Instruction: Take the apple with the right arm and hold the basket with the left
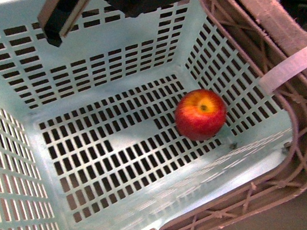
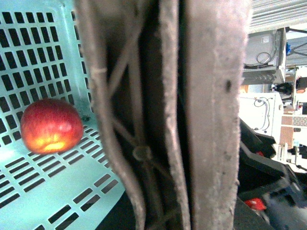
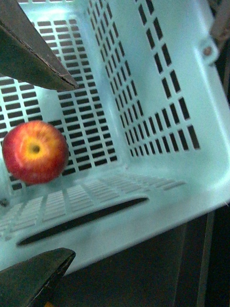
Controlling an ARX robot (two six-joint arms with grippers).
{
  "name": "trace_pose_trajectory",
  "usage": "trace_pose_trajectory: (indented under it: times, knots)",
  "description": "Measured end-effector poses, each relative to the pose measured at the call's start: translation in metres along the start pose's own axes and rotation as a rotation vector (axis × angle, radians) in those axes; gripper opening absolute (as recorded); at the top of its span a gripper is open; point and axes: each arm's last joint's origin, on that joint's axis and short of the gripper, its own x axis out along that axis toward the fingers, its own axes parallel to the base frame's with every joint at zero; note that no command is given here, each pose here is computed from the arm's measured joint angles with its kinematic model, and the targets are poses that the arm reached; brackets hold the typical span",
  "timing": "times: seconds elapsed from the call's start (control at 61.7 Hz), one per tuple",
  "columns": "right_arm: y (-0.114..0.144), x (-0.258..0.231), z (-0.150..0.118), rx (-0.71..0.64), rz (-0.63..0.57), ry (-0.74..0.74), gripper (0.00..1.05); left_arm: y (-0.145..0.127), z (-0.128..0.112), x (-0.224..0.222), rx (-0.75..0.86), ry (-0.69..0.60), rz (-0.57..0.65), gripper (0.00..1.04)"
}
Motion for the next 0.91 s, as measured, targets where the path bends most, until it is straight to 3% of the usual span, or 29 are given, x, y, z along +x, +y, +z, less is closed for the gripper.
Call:
trace_pose_trajectory:
  times: [0.146,0.308,0.567,0.746,0.859,0.908]
  knots:
    - [-0.021,-0.029,0.0,0.018,-0.11,-0.041,0.96,0.0,0.0,0.0,-0.001,0.003,-0.001,0.17]
    - [-0.042,-0.066,-0.018,0.026,-0.298,-0.044,0.96,0.0,0.0,0.0,-0.002,0.009,-0.004,0.17]
    - [-0.043,-0.071,-0.018,0.014,-0.305,-0.056,0.96,0.0,0.0,0.0,0.0,0.001,0.0,0.17]
    - [-0.045,-0.086,-0.048,-0.029,-0.318,-0.435,0.59,0.0,0.0,0.0,-0.002,0.009,-0.003,0.17]
    - [-0.047,-0.096,-0.059,-0.026,-0.343,-0.453,0.42,0.0,0.0,0.0,-0.002,0.008,-0.003,0.17]
    - [-0.046,-0.1,-0.07,-0.024,-0.342,-0.443,0.29,0.0,0.0,0.0,-0.002,0.005,-0.002,0.17]
